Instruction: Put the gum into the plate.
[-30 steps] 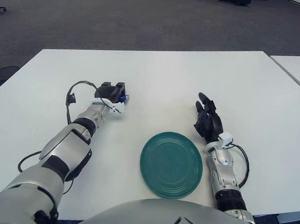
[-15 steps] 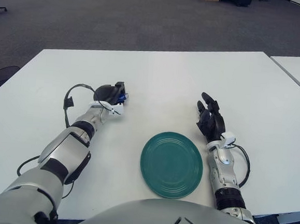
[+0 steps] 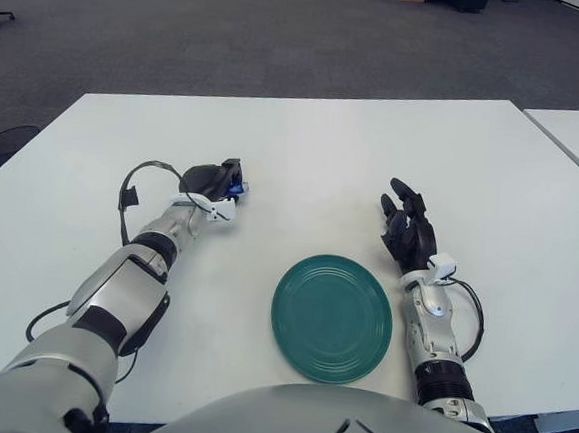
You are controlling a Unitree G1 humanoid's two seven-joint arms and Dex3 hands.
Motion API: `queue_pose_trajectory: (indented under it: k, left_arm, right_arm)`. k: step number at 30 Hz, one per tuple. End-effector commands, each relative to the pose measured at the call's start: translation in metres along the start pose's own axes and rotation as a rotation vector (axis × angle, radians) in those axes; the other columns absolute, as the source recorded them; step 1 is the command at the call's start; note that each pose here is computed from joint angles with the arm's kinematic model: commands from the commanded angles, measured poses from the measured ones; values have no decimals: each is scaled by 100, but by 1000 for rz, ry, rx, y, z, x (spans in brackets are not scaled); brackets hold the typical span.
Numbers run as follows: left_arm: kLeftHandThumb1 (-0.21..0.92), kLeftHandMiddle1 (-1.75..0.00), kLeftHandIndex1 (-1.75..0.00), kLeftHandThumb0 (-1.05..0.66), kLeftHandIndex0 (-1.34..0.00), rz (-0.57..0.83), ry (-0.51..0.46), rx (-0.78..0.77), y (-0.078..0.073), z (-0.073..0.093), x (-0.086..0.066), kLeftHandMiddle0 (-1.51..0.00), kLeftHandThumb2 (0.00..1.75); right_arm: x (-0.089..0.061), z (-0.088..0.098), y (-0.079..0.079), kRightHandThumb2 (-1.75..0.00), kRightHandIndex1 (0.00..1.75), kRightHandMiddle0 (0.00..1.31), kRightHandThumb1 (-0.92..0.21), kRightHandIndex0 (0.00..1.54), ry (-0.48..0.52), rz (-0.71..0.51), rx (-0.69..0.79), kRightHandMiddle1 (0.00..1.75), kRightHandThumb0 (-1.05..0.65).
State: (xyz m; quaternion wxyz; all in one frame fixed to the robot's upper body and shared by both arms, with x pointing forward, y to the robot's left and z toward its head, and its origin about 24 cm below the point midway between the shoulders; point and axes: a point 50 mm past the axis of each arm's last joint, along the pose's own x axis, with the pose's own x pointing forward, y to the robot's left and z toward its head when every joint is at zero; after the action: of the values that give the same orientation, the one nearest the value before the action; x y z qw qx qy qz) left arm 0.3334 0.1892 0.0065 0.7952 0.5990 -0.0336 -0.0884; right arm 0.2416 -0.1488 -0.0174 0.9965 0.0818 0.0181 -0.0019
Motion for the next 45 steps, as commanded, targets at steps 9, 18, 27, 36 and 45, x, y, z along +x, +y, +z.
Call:
queue_pose_trajectory:
  k: [9, 18, 27, 36, 45]
  left_arm:
    - [34, -175, -175, -46, -59, 317, -379, -55, 120, 41, -12, -110, 129]
    - [31, -175, -175, -47, -61, 266, -562, -54, 117, 83, -46, -115, 131]
    - [29, -175, -175, -48, -63, 75, -709, -85, 79, 119, -73, -115, 135]
    - [27, -175, -175, -48, -64, -206, -792, -149, 65, 143, -93, -114, 137]
    - [25, -175, -175, -49, -66, -295, -1025, -66, 43, 171, -121, -112, 140]
  right_arm:
    - [-52, -66, -20, -90, 2, 0, -92, 35, 331, -112, 54, 70, -78]
    - [-53, -67, -20, -89, 2, 0, -92, 37, 332, -112, 54, 72, -78]
    - [-52, -66, -17, -88, 4, 1, -92, 44, 319, -133, 40, 80, -75]
    - [-51, -66, -16, -90, 4, 2, -92, 46, 317, -136, 18, 84, -76]
    - [-49, -68, -16, -90, 0, 0, -92, 38, 334, -127, 39, 77, -71]
